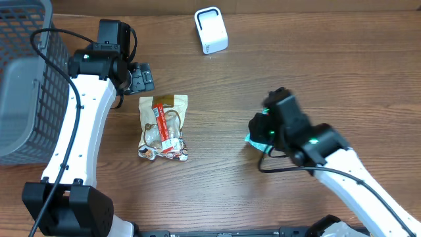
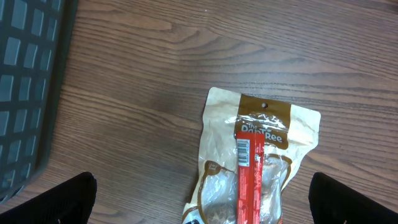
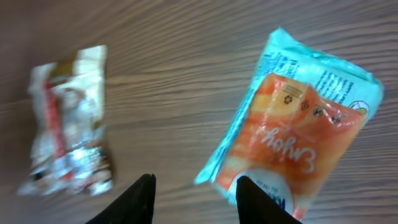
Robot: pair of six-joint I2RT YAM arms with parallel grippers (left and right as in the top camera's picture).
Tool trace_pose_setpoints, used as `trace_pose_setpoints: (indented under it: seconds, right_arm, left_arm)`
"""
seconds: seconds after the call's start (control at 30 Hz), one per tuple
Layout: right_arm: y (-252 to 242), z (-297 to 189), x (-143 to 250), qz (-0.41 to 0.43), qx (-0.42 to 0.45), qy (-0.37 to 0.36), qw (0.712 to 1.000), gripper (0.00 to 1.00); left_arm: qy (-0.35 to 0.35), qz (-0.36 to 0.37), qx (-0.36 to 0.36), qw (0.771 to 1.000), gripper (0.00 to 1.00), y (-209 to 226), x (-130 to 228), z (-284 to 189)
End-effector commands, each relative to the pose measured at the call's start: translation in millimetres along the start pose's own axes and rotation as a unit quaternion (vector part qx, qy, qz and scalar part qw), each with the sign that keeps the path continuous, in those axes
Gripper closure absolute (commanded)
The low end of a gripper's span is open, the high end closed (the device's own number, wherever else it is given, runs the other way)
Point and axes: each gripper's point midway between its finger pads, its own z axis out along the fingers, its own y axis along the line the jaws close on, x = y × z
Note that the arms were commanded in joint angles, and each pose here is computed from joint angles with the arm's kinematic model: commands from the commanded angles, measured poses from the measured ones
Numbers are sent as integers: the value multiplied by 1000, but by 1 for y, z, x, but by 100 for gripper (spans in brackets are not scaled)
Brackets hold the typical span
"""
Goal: Scan the item barcode
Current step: 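Move the right gripper left over the wet-wipe packet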
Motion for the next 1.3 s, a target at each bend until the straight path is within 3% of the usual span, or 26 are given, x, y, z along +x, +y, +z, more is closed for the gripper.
trace_pose_setpoints:
  seconds: [0.0,0.23,0.77,0.9,1.17,1.27]
  right_arm:
    - [-11,2,-26,2,89,-94,992,55]
    - [-12,10,-27,-35,147,-134,980,54]
    - [-26,36,-7,-54,193,-84,976,55]
    - [-29,42,-4,-59,203,-76,974,65]
    - [-5,13,-29,-73,170,-105,977,96]
    - [7,-3,-38,-73,144,-112,981,96]
  left_arm:
    - [-15,-4,0,1000,0,-1,-5,-9]
    - [-15,-5,0,1000,0,0,-5,-9]
    - [-15,-5,0,1000,0,-1,-5,-9]
    - [-15,-5,0,1000,0,0,-5,-9]
    - [-15,-4,0,1000,0,-1,-5,-9]
    - [-15,-5,0,1000,0,-1,-5,-9]
